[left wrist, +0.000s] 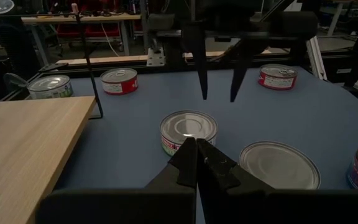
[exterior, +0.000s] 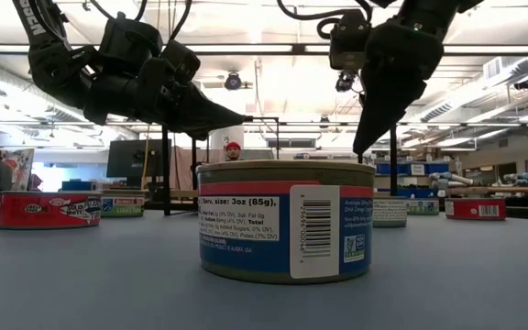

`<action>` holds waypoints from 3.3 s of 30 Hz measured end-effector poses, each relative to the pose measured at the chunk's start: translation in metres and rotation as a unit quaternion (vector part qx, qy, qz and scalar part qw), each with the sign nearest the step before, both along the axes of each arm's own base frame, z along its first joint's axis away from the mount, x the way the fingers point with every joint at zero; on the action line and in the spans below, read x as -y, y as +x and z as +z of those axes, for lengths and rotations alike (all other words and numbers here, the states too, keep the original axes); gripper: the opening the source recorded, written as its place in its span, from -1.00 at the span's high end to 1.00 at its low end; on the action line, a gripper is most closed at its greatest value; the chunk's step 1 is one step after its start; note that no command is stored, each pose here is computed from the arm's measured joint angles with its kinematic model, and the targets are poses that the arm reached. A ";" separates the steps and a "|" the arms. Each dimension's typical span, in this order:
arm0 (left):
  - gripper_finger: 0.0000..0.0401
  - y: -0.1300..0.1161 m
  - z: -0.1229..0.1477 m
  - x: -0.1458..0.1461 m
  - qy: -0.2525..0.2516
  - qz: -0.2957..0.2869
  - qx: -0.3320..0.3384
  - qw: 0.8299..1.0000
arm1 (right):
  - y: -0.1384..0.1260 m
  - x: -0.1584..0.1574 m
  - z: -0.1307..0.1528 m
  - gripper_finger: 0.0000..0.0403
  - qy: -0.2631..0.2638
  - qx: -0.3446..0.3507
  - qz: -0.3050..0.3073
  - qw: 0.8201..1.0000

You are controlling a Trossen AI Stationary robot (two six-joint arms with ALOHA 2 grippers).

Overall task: Stack canned seafood by type on shelf
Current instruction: Put the bottom right white tuna can on the shelf

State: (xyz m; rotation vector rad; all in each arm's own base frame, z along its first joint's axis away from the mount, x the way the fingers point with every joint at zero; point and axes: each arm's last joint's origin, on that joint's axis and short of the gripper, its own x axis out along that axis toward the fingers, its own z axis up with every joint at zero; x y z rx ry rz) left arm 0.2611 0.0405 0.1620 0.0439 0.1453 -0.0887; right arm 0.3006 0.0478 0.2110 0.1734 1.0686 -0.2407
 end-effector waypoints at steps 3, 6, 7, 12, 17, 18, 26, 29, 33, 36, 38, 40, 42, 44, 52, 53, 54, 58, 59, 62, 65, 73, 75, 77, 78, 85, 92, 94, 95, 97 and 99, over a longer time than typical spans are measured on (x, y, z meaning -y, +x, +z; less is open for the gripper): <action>0.97 0.000 0.000 0.000 0.000 0.000 0.000 1.000 | 0.000 0.000 0.000 0.03 -0.004 0.001 -0.001 1.000; 0.97 0.000 0.000 0.000 0.000 0.000 0.000 1.000 | 0.001 0.000 0.001 -0.03 -0.003 0.007 0.000 1.000; 0.97 0.000 0.000 0.000 0.000 0.000 0.000 1.000 | 0.002 0.000 0.000 -0.04 -0.003 0.012 0.000 1.000; 0.97 0.000 0.000 0.000 0.000 0.000 0.000 1.000 | 0.009 -0.002 -0.008 0.00 0.003 0.003 0.006 1.000; 0.97 0.000 0.000 0.000 0.000 0.000 0.000 1.000 | 0.026 -0.005 0.001 0.08 -0.015 -0.031 0.030 0.999; 0.97 0.000 0.000 0.000 0.000 0.000 0.000 1.000 | 0.029 -0.006 0.004 0.11 -0.018 -0.039 0.035 0.998; 0.97 0.000 -0.001 0.000 -0.001 0.000 -0.006 1.000 | 0.045 -0.010 0.011 0.44 -0.031 -0.094 0.049 0.994; 0.97 0.000 -0.003 0.000 0.007 -0.001 -0.013 1.000 | 0.043 -0.013 0.005 0.59 -0.030 -0.116 0.054 0.991; 0.97 0.000 -0.003 0.000 0.008 -0.001 -0.013 1.000 | 0.038 -0.018 0.004 0.80 -0.025 -0.136 0.056 0.989; 0.97 0.000 -0.003 0.000 0.008 -0.001 -0.012 1.000 | 0.034 -0.022 0.003 0.95 -0.026 -0.153 0.061 0.986; 0.97 0.000 -0.003 0.000 0.008 -0.001 -0.013 1.000 | 0.032 -0.025 0.003 0.97 -0.028 -0.161 0.068 0.984; 0.97 0.000 -0.003 0.000 0.008 -0.001 -0.013 1.000 | 0.030 -0.026 0.003 0.95 -0.028 -0.168 0.070 0.983; 0.97 0.000 -0.003 0.000 0.008 -0.001 -0.013 1.000 | 0.030 -0.027 0.003 0.94 -0.021 -0.169 0.071 0.983; 0.97 0.000 -0.002 0.000 0.008 -0.001 -0.012 1.000 | 0.030 -0.027 0.003 0.95 -0.016 -0.169 0.071 0.983; 0.97 0.000 -0.002 0.000 0.007 0.000 -0.011 1.000 | 0.036 -0.027 0.004 0.94 0.005 -0.137 0.065 0.988; 0.97 0.000 -0.002 0.000 0.006 0.000 -0.011 1.000 | 0.036 -0.027 0.004 0.94 0.013 -0.139 0.068 0.988; 0.97 0.000 -0.002 0.000 0.006 0.000 -0.011 1.000 | 0.037 -0.026 0.004 0.95 0.022 -0.141 0.067 0.988; 0.97 0.000 -0.002 0.000 0.006 0.000 -0.011 1.000 | 0.036 -0.021 0.003 0.96 0.034 -0.148 0.041 0.987; 0.97 0.000 -0.002 0.000 0.006 0.000 -0.011 1.000 | 0.035 -0.021 0.003 0.95 0.033 -0.151 0.040 0.987; 0.97 0.000 -0.002 0.000 0.006 0.000 -0.011 1.000 | 0.034 -0.023 0.003 0.93 0.028 -0.155 0.051 0.986; 0.97 0.000 -0.002 0.000 0.006 0.000 -0.011 1.000 | 0.033 -0.026 0.003 0.86 0.006 -0.154 0.063 0.986; 0.97 0.000 -0.002 0.000 0.007 0.000 -0.010 1.000 | 0.033 -0.026 0.003 0.65 -0.043 -0.149 0.070 0.985; 0.97 0.000 -0.002 0.000 0.007 0.000 -0.011 1.000 | 0.034 -0.026 0.003 0.62 -0.046 -0.147 0.078 0.985; 0.97 0.000 -0.002 0.000 0.007 0.000 -0.010 1.000 | 0.034 -0.027 -0.001 0.61 -0.047 -0.141 0.081 0.985; 0.97 0.000 -0.002 0.000 0.008 0.000 -0.010 1.000 | 0.033 -0.028 -0.004 0.61 -0.047 -0.142 0.083 0.985; 0.97 0.000 -0.002 0.000 0.008 0.000 -0.010 1.000 | 0.024 -0.028 -0.021 0.62 -0.056 -0.160 0.067 0.983; 0.97 0.000 -0.002 0.000 0.008 0.000 -0.010 1.000 | 0.019 -0.026 -0.033 0.58 -0.067 -0.166 0.076 0.981; 0.97 0.000 -0.002 0.000 0.008 0.000 -0.010 1.000 | 0.017 -0.025 -0.038 0.58 -0.072 -0.171 0.083 0.979; 0.97 0.000 -0.002 0.000 0.008 0.000 -0.010 1.000 | 0.016 -0.024 -0.039 0.58 -0.079 -0.171 0.086 0.978; 0.97 0.000 -0.002 0.000 0.008 0.000 -0.010 1.000 | 0.014 -0.023 -0.042 0.59 -0.089 -0.174 0.090 0.977; 0.97 0.000 -0.002 0.000 0.008 0.000 -0.010 1.000 | 0.013 -0.023 -0.044 0.59 -0.095 -0.178 0.096 0.975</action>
